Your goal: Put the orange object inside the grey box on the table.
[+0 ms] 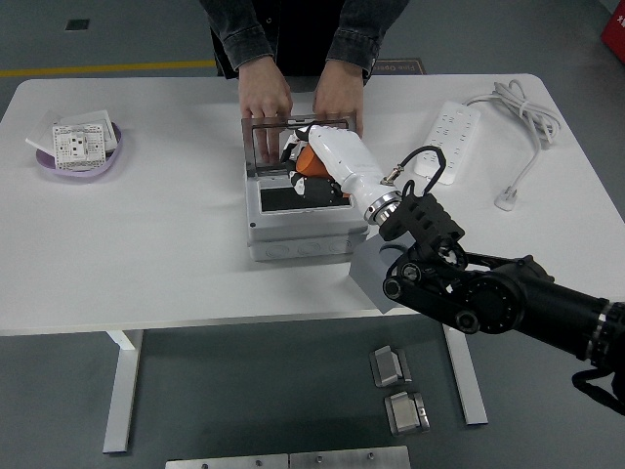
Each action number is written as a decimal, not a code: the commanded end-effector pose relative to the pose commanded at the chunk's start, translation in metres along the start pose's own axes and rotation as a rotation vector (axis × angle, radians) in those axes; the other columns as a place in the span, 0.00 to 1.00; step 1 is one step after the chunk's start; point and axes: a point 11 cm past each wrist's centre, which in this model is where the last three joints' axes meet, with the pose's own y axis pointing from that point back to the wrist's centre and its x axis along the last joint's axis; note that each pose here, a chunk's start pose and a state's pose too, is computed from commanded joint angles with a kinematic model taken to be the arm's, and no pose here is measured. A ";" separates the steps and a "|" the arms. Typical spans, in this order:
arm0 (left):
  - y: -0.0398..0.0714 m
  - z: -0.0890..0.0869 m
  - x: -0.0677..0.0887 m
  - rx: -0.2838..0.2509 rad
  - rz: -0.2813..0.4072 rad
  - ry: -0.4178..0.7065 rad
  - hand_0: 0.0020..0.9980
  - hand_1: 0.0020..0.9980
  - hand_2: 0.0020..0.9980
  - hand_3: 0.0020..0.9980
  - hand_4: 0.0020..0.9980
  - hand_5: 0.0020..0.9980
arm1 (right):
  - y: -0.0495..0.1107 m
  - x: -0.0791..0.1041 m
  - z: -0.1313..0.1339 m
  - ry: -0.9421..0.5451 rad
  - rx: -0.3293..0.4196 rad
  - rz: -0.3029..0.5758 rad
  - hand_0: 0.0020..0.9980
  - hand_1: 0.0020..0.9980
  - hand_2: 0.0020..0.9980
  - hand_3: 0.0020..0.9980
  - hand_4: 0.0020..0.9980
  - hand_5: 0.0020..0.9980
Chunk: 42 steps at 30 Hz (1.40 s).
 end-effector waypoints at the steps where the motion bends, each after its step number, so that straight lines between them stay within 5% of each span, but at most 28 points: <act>1: 0.000 0.000 0.000 0.000 0.000 0.000 0.72 0.71 0.69 0.82 0.75 0.48 | -0.002 -0.002 0.000 0.005 -0.001 -0.007 0.00 0.09 0.23 0.18 0.00 0.00; 19: 0.001 0.003 0.002 -0.006 0.006 -0.007 0.72 0.71 0.69 0.82 0.75 0.48 | -0.028 -0.011 0.005 -0.008 -0.052 -0.085 0.00 0.13 0.26 0.25 0.01 0.02; 20: 0.001 0.002 0.002 -0.005 0.006 -0.008 0.72 0.71 0.69 0.82 0.75 0.48 | -0.028 -0.012 0.006 -0.008 -0.055 -0.090 0.04 0.19 0.36 0.36 0.31 0.11; 25: 0.001 0.005 0.001 -0.010 0.004 -0.009 0.72 0.71 0.69 0.82 0.75 0.48 | -0.027 -0.017 0.007 0.027 -0.056 -0.109 0.04 0.19 0.36 0.36 0.31 0.11; 26: 0.001 0.005 0.001 -0.012 0.004 -0.009 0.72 0.71 0.69 0.82 0.75 0.49 | -0.027 -0.018 0.007 0.037 -0.054 -0.112 0.23 0.32 0.53 0.61 0.57 0.05; 31: 0.001 0.007 0.001 -0.015 0.004 -0.010 0.72 0.71 0.69 0.82 0.75 0.49 | -0.026 -0.021 0.007 0.061 -0.051 -0.123 0.23 0.32 0.53 0.61 0.57 0.05; 32: 0.001 0.007 0.001 -0.015 0.004 -0.010 0.72 0.71 0.69 0.82 0.75 0.49 | -0.026 -0.021 0.007 0.064 -0.050 -0.124 0.48 0.52 0.64 0.73 0.72 0.28; 37: 0.002 0.007 0.000 -0.017 0.004 -0.011 0.72 0.71 0.69 0.82 0.75 0.49 | -0.025 -0.022 0.007 0.074 -0.049 -0.132 0.48 0.52 0.64 0.73 0.72 0.28; 38: 0.002 0.008 0.000 -0.018 0.003 -0.011 0.72 0.71 0.69 0.82 0.75 0.49 | -0.025 -0.022 0.007 0.076 -0.049 -0.133 0.64 0.65 0.70 0.85 0.85 0.14; 42: 0.002 0.009 0.000 -0.020 0.002 -0.012 0.72 0.71 0.69 0.82 0.75 0.49 | -0.024 -0.024 0.009 0.078 -0.051 -0.139 0.64 0.65 0.70 0.85 0.85 0.14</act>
